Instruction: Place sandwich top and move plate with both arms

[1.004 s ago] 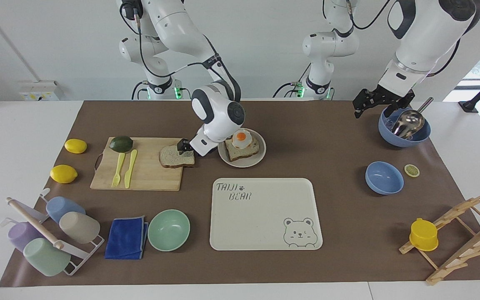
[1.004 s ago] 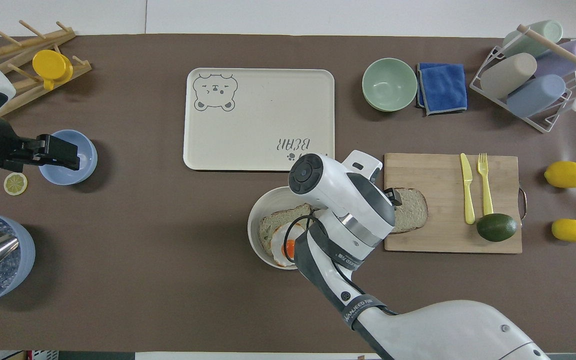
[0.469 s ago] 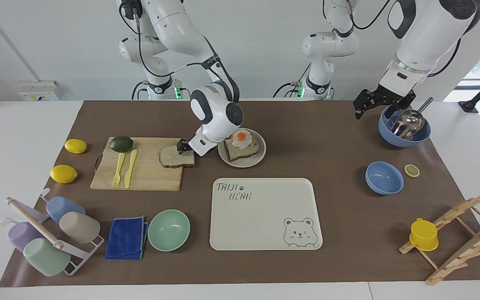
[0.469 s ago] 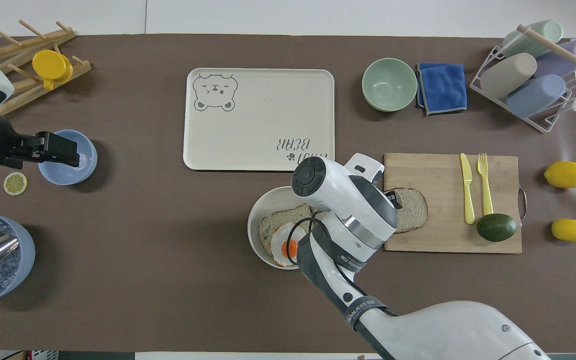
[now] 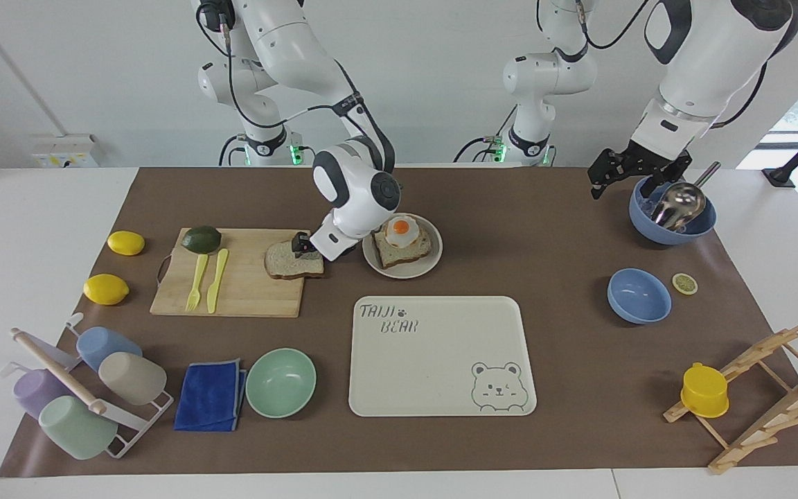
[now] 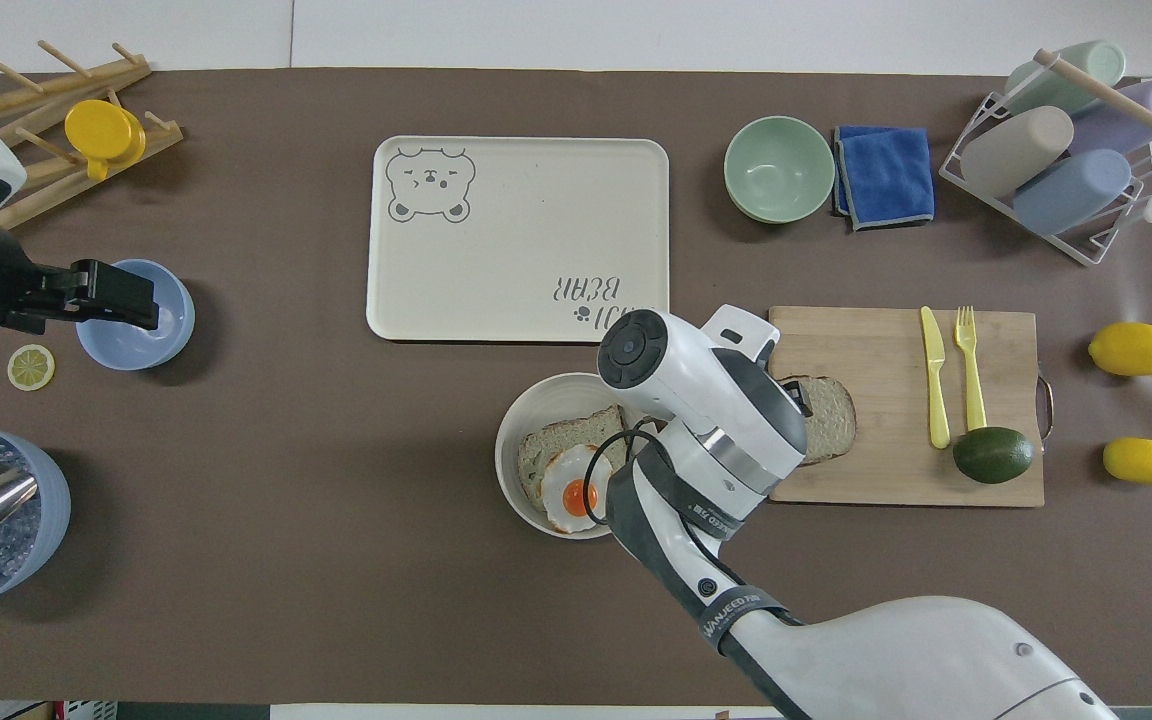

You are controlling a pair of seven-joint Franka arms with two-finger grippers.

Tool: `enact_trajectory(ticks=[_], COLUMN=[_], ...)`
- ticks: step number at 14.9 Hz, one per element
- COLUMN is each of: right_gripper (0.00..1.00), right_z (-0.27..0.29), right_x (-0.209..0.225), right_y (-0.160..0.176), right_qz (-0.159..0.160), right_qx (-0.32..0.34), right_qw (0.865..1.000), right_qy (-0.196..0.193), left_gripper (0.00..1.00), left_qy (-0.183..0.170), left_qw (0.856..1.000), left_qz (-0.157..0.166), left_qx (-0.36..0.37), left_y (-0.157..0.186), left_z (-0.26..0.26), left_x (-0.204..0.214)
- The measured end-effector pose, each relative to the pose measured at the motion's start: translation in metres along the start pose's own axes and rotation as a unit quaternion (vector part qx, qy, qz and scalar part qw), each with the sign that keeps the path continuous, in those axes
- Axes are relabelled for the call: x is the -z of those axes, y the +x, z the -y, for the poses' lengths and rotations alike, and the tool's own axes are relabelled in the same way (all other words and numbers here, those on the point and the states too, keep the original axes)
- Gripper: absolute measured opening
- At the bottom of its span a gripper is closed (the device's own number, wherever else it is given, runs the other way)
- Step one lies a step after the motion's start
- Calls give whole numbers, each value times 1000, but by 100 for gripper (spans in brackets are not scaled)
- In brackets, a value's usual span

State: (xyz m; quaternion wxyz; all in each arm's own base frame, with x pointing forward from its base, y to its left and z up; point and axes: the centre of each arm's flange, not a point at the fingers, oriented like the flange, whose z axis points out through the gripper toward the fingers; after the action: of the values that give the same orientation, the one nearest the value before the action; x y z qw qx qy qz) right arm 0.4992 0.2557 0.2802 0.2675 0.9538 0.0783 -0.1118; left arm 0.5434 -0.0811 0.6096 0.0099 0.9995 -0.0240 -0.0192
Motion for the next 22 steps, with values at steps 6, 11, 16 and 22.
enact_trajectory(ticks=[6,11,16,22], right_gripper=[74,27,12,8], right_z=[-1,0,-5,42], right_x=[-4,6,51,154], right_y=[-3,-6,-5,-29], right_qz=[5,-3,-8,-46], right_qx=[1,3,-3,23], right_qw=[1000,1000,1000,998], right_qy=[-1,1,-5,29], left_gripper=[100,100,100,100], left_qy=[0,0,0,-2], left_qw=[1000,1000,1000,1000], left_qz=[-2,-3,-4,-13], left_qx=[0,0,1,16], left_y=[0,1,1,5], left_z=[0,0,1,17], left_x=[0,1,1,0])
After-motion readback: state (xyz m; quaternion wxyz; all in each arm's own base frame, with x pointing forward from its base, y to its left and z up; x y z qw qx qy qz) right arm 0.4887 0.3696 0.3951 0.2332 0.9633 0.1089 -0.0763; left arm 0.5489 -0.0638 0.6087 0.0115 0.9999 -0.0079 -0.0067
